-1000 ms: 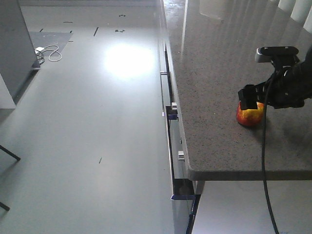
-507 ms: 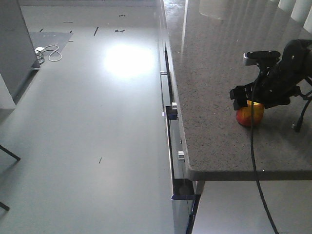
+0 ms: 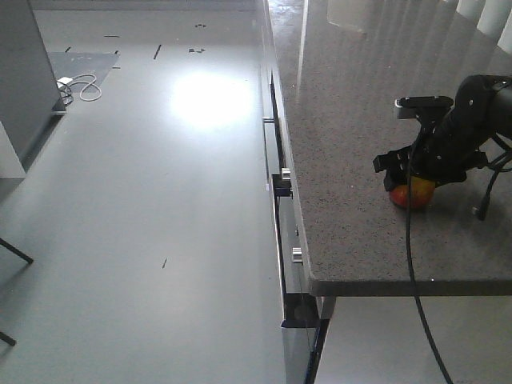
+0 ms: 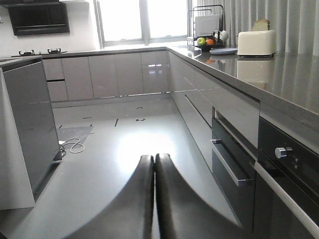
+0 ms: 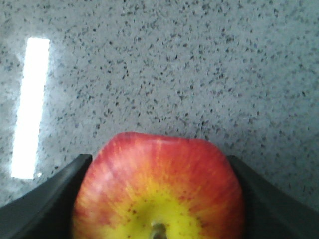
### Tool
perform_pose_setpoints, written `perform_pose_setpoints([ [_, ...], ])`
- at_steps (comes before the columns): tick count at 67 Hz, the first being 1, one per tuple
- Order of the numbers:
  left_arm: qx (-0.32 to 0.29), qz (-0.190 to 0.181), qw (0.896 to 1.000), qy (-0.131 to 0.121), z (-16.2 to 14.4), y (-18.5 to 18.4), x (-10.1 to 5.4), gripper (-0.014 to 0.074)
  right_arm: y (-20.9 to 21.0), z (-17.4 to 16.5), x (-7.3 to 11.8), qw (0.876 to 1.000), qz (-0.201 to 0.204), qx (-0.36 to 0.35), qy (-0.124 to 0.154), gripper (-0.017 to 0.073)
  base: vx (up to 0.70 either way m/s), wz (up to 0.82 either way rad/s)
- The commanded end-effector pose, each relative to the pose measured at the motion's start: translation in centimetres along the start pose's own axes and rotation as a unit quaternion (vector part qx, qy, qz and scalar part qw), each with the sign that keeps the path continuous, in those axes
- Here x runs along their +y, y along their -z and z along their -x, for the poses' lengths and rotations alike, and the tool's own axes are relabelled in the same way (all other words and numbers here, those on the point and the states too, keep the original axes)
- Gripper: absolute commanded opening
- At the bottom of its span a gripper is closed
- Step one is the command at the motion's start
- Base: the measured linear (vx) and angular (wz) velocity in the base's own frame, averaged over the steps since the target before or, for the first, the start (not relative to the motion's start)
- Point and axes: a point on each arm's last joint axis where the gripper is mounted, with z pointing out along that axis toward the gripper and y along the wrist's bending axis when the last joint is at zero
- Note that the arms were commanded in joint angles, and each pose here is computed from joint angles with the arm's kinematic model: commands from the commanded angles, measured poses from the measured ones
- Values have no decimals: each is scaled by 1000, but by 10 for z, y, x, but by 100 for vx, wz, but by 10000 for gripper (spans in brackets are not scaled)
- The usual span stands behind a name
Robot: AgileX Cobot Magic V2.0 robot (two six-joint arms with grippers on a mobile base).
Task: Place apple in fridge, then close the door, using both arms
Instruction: 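Close the right gripper on the apple and lift it off the counter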
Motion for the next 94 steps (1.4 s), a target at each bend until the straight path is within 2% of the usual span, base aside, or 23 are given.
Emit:
perform_pose_setpoints([
  [1, -50, -7, 999, 0, 13, 2, -1, -6, 47, 12, 0, 998, -3, -60, -7, 280, 0, 0],
  [8, -50, -7, 999, 0, 13, 2, -1, -6, 63, 14, 3, 997, 14, -79, -21, 209, 0, 0],
  [23, -50, -7, 999, 0, 13, 2, -1, -6, 102, 1, 12, 997, 44, -51, -30, 127, 0, 0],
  [32, -50, -7, 999, 0, 13, 2, -1, -6, 126, -18, 19, 995, 72, -52, -39, 111, 0, 0],
  [43, -50, -7, 999, 0, 13, 2, -1, -6, 140, -59, 21, 993, 68, -84, -47, 112, 0, 0],
  [60, -50, -7, 999, 0, 13, 2, -1, -6, 162, -125, 26, 993, 64, -96, -16, 112, 0, 0],
  [94, -50, -7, 999, 0, 13, 2, -1, -6, 221, -233, 37, 986, 69, -153, 4, 112, 0, 0],
])
